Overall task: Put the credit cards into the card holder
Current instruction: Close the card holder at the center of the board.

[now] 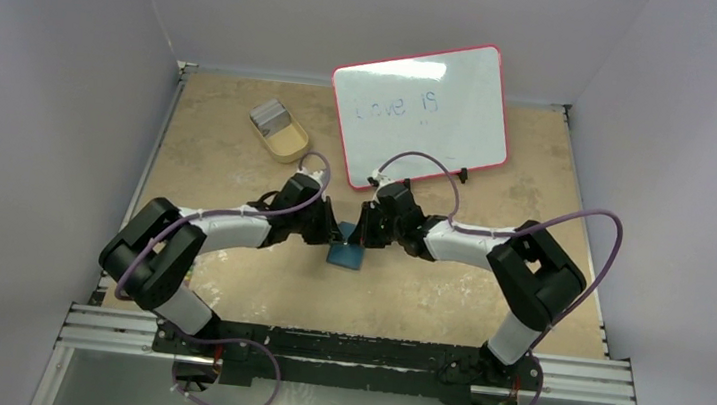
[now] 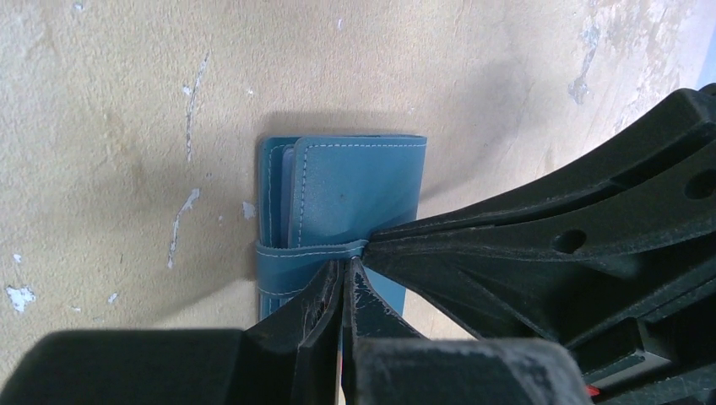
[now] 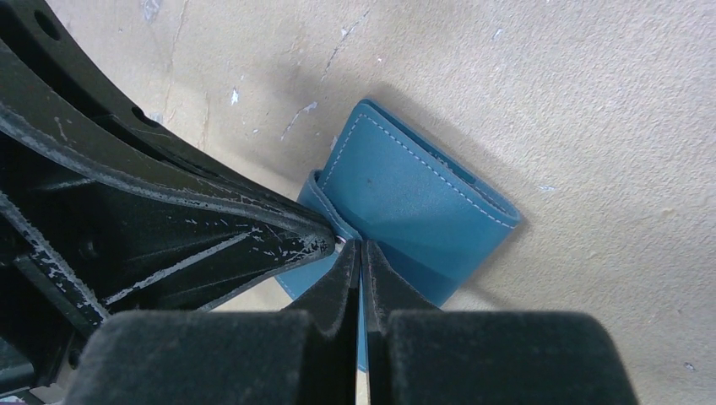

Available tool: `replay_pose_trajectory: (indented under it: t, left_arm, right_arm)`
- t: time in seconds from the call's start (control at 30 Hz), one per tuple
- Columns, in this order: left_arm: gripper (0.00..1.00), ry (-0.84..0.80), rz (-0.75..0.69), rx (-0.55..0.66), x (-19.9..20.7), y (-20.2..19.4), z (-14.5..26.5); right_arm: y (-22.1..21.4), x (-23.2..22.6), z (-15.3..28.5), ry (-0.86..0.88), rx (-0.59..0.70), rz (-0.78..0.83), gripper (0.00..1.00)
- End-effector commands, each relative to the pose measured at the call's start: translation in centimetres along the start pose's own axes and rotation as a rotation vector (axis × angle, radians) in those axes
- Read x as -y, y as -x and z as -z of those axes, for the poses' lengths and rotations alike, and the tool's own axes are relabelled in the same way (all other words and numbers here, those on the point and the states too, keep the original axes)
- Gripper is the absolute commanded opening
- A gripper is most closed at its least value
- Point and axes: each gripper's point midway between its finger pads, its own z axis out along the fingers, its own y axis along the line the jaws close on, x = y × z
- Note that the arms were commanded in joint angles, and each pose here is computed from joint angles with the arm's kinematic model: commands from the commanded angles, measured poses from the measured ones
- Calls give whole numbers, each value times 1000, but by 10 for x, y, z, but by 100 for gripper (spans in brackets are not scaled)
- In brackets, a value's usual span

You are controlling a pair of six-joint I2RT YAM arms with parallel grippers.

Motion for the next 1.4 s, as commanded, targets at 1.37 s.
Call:
replay_pose_trajectory:
  t: [1.37]
  left_arm:
    - [0,273,-142,-28,-2,25,0]
  right_arm:
    - [8,4,6,-13,-12,-49,4]
